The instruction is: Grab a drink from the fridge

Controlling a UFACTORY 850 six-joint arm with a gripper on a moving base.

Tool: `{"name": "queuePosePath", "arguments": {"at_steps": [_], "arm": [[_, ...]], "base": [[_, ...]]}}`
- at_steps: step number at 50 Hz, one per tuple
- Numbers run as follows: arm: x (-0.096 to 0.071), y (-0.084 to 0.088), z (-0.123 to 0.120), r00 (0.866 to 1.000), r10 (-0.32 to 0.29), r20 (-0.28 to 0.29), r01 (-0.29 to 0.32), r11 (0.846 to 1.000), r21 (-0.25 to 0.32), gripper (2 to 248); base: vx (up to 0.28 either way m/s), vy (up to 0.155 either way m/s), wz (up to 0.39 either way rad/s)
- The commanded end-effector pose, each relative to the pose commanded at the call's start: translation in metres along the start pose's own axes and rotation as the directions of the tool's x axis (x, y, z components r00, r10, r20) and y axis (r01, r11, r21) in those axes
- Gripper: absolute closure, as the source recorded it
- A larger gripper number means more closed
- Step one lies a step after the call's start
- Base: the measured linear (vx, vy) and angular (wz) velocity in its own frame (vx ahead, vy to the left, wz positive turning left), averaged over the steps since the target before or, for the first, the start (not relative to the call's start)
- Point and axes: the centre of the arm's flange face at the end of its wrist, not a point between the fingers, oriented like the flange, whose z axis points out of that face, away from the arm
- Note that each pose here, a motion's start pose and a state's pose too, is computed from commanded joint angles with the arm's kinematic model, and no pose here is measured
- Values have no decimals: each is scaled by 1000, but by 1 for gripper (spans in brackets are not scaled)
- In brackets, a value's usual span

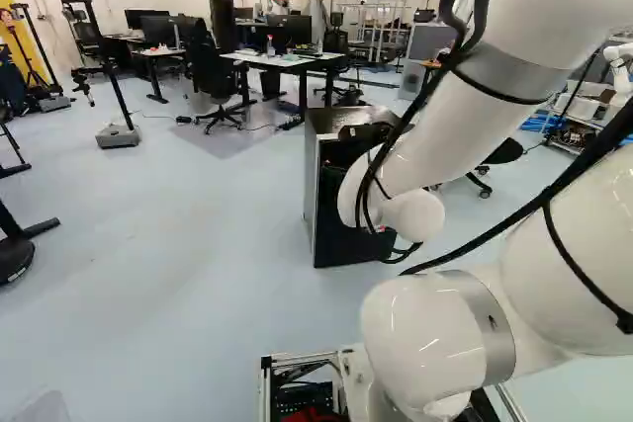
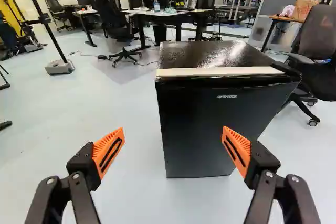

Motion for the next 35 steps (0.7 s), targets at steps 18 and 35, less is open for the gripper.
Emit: {"name": "queuePosePath", "arguments": {"at_steps": [18,35], "arm": [[3,-7,6,1000,-3,3,2,1000,18,3],[14,-20,24,999,31,-11,-30,999,11,3]], "base": [[0,0,0],[0,0,0]]}}
